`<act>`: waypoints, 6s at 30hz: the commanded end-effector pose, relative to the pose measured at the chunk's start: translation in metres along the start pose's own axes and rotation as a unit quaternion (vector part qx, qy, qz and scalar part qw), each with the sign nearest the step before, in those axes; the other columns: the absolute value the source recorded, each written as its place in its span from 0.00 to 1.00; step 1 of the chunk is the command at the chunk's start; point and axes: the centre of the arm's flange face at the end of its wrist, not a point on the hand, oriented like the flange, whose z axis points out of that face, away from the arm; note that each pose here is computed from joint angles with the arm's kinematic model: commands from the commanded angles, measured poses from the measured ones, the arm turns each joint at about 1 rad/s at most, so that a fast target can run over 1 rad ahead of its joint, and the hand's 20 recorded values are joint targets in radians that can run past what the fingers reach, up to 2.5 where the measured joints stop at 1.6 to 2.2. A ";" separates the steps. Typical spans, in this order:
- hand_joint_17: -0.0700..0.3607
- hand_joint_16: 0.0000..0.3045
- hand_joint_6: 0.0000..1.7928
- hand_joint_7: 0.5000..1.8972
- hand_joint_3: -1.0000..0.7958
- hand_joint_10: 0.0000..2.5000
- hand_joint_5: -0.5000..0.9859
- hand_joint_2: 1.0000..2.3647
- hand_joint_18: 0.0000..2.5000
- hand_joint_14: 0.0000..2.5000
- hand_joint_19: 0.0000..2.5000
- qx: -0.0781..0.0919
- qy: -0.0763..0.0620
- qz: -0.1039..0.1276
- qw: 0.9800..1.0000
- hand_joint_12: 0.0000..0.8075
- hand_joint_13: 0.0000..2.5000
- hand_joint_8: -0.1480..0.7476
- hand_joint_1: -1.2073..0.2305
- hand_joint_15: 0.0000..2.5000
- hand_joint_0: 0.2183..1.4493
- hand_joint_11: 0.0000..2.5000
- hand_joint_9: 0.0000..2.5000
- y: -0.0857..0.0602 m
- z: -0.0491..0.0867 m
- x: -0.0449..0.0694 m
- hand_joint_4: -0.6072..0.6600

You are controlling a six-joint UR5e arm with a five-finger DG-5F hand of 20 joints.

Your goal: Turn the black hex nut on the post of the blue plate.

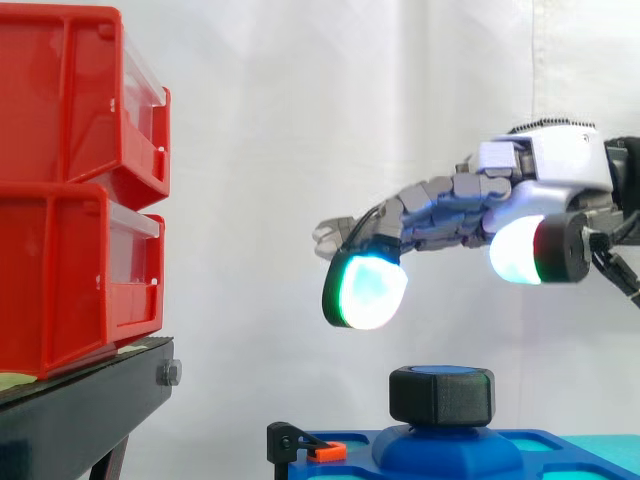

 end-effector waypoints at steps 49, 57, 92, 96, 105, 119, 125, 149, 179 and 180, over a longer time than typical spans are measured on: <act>0.41 0.16 0.28 0.24 0.28 0.00 0.17 0.00 0.00 0.00 0.15 0.000 0.015 0.020 1.000 0.42 0.00 0.40 0.36 0.00 0.23 0.00 0.02 0.032 0.034 0.041 0.61; 0.42 0.16 0.28 0.25 0.28 0.00 0.18 0.00 0.00 0.00 0.14 0.001 0.018 0.019 1.000 0.43 0.00 0.42 0.39 0.00 0.21 0.00 0.04 0.031 0.033 0.046 0.64; 0.46 0.18 0.28 0.30 0.28 0.00 0.20 0.00 0.00 0.00 0.15 0.008 0.021 0.018 1.000 0.47 0.00 0.47 0.60 0.00 0.16 0.00 0.08 0.013 0.020 0.043 0.71; 0.45 0.18 0.28 0.30 0.28 0.00 0.20 0.00 0.00 0.00 0.15 0.007 0.021 0.017 1.000 0.47 0.00 0.47 0.61 0.00 0.16 0.00 0.08 0.010 0.017 0.042 0.71; 0.45 0.18 0.28 0.30 0.28 0.00 0.20 0.00 0.01 0.00 0.15 0.004 0.017 0.013 1.000 0.47 0.00 0.47 0.61 0.00 0.17 0.00 0.08 -0.001 0.010 0.039 0.70; 0.45 0.18 0.28 0.30 0.28 0.00 0.20 0.00 0.01 0.00 0.15 0.003 0.017 0.012 1.000 0.46 0.00 0.47 0.61 0.00 0.17 0.00 0.08 -0.015 -0.001 0.035 0.70; 0.45 0.18 0.28 0.30 0.28 0.00 0.20 0.00 0.01 0.00 0.15 0.002 0.017 0.012 1.000 0.46 0.00 0.47 0.61 0.00 0.17 0.00 0.08 -0.019 -0.005 0.033 0.70; 0.45 0.18 0.28 0.26 0.28 0.00 0.19 0.00 0.01 0.00 0.15 -0.004 0.026 0.017 0.999 0.46 0.00 0.46 0.61 0.00 0.17 0.00 0.08 0.017 0.027 -0.001 0.67; 0.44 0.18 0.28 0.30 0.28 0.00 0.20 0.00 0.01 0.00 0.15 -0.001 0.056 0.030 0.998 0.46 0.00 0.46 0.62 0.00 0.18 0.00 0.08 0.034 0.029 0.030 0.70; 0.44 0.18 0.28 0.30 0.28 0.00 0.20 0.00 0.01 0.00 0.15 -0.001 0.056 0.030 0.998 0.46 0.00 0.46 0.62 0.00 0.18 0.00 0.08 0.034 0.029 0.030 0.70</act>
